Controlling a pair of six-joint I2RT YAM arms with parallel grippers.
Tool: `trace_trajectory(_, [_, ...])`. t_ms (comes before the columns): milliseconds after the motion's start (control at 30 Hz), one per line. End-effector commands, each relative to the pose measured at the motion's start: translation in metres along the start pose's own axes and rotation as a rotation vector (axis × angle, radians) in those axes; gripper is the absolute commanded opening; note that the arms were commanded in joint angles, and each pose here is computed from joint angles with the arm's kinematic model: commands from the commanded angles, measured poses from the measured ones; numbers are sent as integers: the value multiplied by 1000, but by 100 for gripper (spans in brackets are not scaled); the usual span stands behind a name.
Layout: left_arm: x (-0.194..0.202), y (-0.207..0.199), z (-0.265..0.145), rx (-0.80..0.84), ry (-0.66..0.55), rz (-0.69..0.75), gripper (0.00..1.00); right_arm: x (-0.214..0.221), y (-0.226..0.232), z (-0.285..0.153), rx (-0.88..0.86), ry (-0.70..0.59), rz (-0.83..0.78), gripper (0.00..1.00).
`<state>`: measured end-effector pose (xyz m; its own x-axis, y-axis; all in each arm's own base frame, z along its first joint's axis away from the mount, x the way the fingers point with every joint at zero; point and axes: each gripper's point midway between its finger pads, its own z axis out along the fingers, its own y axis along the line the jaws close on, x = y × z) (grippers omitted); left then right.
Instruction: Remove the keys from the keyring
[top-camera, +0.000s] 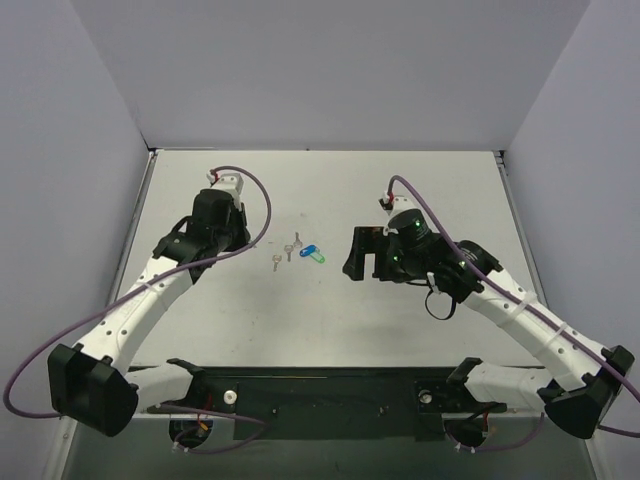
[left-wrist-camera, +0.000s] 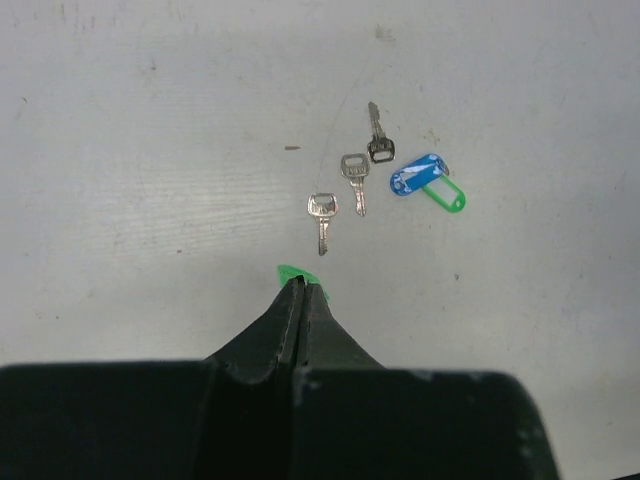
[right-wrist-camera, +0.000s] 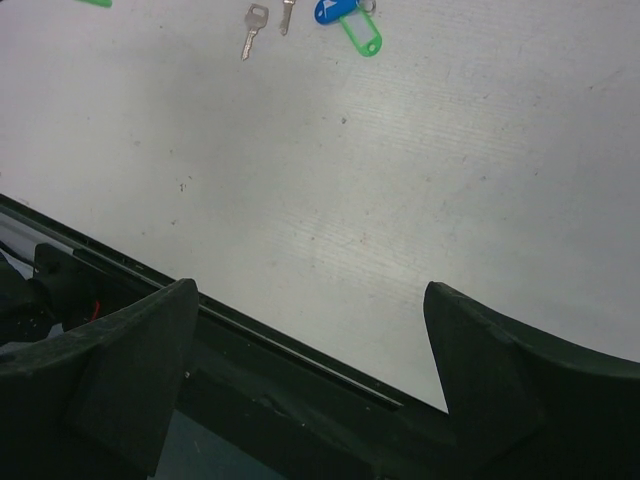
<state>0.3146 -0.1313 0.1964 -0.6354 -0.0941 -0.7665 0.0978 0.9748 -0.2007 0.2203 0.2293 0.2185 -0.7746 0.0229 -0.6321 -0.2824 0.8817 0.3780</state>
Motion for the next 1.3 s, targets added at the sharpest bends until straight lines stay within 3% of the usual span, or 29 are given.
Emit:
trace_trajectory(0, [-46, -7, 13, 53, -94, -39, 0, 10, -8, -15, 17, -10, 26, 90])
trace_trajectory(633, [-69, -22, 85, 118, -83, -175, 0, 30, -14, -28, 6, -32, 60, 90])
trace_trajectory(700, [-70, -25, 88, 131, -77, -178, 6, 30, -14, -30, 4, -35, 61, 90])
trace_trajectory(800, [-74, -30, 89, 146, -78, -179, 36, 31, -15, -32, 3, -36, 62, 90])
trace_trajectory(833, [-74, -31, 89, 152, -77, -182, 40, 32, -15, -32, 3, -34, 61, 90])
trace_trajectory(867, [-76, -32, 89, 158, -79, -181, 51, 32, -15, -33, 2, -35, 61, 90])
trace_trajectory(933, [-78, -37, 86, 182, -83, -181, 81, 32, -15, -34, 1, -37, 60, 90])
trace_trajectory(1267, [-101, -54, 39, 281, -149, -161, 84, 27, -21, -35, 31, -69, 55, 90])
